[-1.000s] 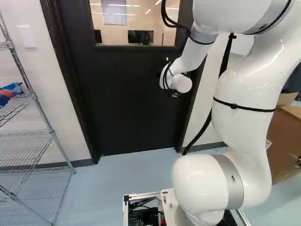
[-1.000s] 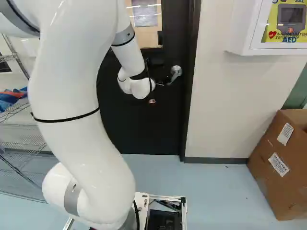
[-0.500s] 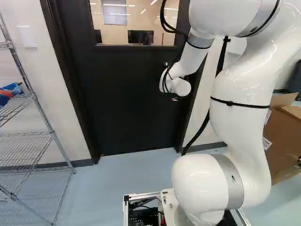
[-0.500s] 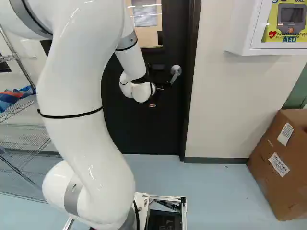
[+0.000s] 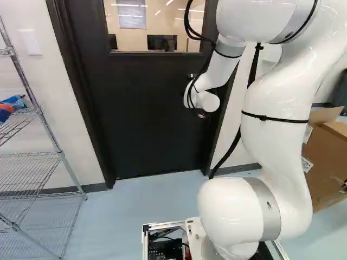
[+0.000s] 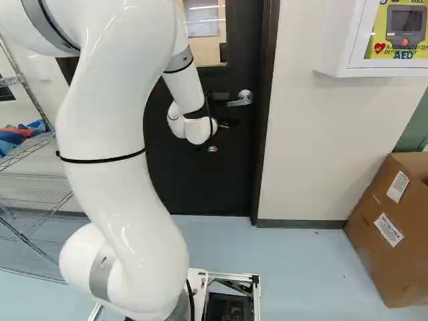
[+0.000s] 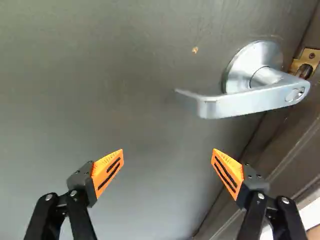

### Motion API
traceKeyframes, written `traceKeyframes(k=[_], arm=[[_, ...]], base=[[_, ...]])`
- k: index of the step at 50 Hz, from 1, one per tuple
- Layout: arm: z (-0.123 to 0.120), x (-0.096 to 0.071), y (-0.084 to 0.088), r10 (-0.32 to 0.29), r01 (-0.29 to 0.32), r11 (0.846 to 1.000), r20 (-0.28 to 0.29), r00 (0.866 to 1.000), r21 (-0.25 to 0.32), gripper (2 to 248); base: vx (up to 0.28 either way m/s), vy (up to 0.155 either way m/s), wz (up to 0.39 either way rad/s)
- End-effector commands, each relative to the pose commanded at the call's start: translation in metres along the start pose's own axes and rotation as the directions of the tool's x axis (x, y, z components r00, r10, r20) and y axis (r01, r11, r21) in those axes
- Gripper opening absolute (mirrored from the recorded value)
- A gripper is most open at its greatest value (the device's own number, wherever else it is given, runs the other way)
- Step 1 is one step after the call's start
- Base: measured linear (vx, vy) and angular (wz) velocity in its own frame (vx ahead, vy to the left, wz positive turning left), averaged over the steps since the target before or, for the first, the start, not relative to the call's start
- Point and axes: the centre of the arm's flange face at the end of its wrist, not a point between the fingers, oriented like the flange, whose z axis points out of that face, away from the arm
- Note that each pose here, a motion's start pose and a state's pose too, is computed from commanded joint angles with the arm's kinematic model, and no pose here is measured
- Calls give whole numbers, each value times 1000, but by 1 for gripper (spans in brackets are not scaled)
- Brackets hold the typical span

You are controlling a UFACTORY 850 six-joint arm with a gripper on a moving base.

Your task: Open the door and move inside

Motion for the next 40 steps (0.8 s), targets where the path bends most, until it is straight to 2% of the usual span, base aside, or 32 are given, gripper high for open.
traceKeyframes(k=[10, 19, 40], arm=[[2, 0, 4, 39, -39, 998, -2, 999, -47, 247], [8, 1, 9, 94, -95, 989, -9, 996, -111, 247], [38, 3, 12, 220, -224, 944, -46, 975, -242, 247]], base=[[0, 0, 0], [0, 0, 0], [0, 0, 0]])
